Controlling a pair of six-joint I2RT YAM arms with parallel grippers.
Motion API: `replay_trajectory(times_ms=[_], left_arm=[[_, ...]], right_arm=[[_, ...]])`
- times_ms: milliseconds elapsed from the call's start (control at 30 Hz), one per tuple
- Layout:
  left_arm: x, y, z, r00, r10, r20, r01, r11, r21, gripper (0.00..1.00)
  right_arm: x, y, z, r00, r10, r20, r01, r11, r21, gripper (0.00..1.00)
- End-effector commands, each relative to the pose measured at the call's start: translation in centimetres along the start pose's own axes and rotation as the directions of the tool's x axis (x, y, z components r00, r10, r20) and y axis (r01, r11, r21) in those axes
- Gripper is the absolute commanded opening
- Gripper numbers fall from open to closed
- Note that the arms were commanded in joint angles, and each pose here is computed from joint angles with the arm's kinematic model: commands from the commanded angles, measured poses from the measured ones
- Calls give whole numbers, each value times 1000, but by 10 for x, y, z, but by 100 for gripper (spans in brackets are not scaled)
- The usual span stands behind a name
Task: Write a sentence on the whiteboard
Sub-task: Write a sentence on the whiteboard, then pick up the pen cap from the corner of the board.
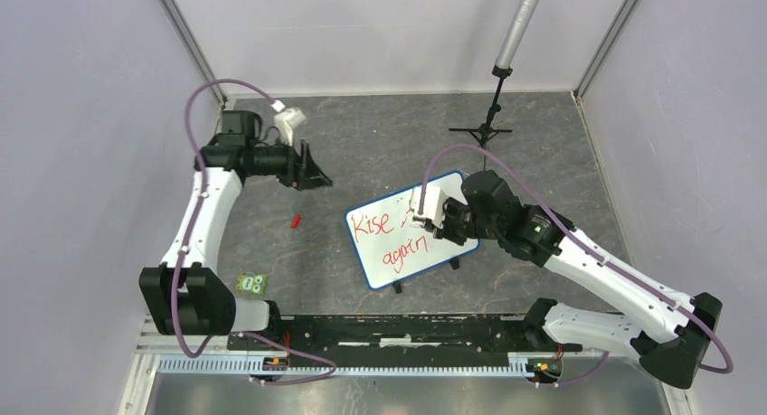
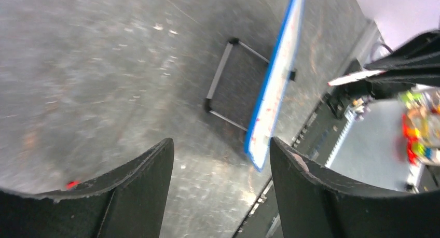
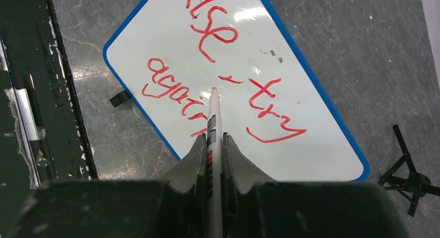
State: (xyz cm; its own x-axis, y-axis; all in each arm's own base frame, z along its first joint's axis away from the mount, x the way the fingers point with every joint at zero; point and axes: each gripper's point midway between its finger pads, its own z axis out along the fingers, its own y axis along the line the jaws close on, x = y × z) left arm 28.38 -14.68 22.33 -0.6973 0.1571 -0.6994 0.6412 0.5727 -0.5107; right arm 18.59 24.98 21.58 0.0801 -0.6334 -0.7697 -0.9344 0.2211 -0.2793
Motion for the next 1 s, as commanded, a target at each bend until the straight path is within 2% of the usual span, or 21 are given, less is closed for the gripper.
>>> replay_trajectory(times_ms=[0,133,300,467,600,800,967], left_arm=[[-13,25,-45,998,27,48,-19,988,-153,74],[29,76,-64,998,8,-64,-31,925,-378,74],[79,122,-73,982,-49,-182,-60,835,-546,73],[99,140,-59,971,-104,-216,-31,839,-544,75],[111,151,-44,966,-119,-231,-23,846,-533,71],[131,171,-24,941,-71,-330,-140,808,-572,62],[146,183,-12,918,-69,-390,-189,790,-583,59]], right_arm=[[-24,-17,-7,995,72,71,-73,997,3,0],[-25,-35,-8,987,138,85,-140,990,18,0],[-27,-50,-9,977,185,102,-189,982,25,0],[-31,-55,-7,976,191,109,-194,981,20,0],[-29,-56,-2,975,198,97,-200,980,16,0],[-28,-59,-1,972,214,96,-216,976,12,0],[-27,-62,-3,970,222,99,-225,974,23,0]])
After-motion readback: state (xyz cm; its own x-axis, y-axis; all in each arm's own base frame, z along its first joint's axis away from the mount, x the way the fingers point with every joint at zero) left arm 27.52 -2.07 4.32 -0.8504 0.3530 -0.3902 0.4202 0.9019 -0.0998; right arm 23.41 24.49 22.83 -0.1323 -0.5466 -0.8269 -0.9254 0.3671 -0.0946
